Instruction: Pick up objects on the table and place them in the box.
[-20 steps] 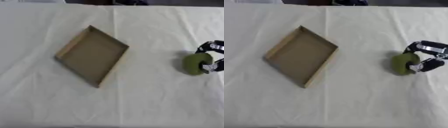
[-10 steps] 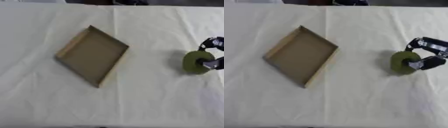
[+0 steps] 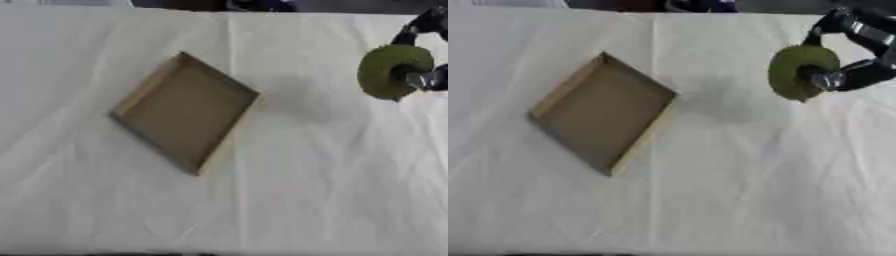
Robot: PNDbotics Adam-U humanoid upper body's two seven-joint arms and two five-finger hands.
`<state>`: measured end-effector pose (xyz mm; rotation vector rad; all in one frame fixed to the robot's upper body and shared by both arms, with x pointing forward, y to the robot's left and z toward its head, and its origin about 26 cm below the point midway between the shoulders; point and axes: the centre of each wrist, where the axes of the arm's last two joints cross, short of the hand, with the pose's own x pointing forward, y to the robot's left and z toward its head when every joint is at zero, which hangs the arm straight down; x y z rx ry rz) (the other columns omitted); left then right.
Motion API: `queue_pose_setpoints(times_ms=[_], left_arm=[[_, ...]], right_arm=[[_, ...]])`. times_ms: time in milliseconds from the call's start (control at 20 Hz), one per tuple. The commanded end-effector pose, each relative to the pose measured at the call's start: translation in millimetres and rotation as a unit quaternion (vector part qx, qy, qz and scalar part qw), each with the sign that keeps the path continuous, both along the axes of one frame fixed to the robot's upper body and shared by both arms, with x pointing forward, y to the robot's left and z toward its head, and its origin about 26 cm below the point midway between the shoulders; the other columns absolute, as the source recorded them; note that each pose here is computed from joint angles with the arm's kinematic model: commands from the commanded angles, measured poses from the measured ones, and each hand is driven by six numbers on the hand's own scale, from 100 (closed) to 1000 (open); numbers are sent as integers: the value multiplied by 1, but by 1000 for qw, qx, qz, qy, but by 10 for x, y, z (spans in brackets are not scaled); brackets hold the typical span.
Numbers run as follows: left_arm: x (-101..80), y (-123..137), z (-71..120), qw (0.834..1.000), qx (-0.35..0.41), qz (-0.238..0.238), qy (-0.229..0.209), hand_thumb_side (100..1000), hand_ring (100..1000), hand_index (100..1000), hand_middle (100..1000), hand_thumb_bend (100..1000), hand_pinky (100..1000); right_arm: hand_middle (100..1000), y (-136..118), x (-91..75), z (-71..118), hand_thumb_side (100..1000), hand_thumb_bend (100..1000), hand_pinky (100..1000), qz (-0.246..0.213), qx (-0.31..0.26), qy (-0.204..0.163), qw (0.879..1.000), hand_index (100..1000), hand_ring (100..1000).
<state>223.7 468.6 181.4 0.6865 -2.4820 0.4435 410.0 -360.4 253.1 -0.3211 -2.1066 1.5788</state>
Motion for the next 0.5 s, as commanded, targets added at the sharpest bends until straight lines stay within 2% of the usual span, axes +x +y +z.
queue_pose_setpoints(times_ms=[50, 250, 500], left_arm=[[-17, -5, 115, 1000, 16, -1, -10, 593, 845, 810, 669, 100, 904], [3, -18, 105, 1000, 13, -7, -12, 593, 845, 810, 669, 100, 904], [23, -41, 100, 1000, 7, -14, -16, 595, 845, 810, 669, 100, 906]], right_arm=[[312, 290, 96, 176, 133, 100, 658, 104, -90, -55, 989, 481, 546], [311, 828, 248, 201, 121, 100, 649, 122, -70, -60, 988, 480, 546], [312, 1458, 300, 143, 123, 100, 630, 127, -41, -67, 989, 481, 549]])
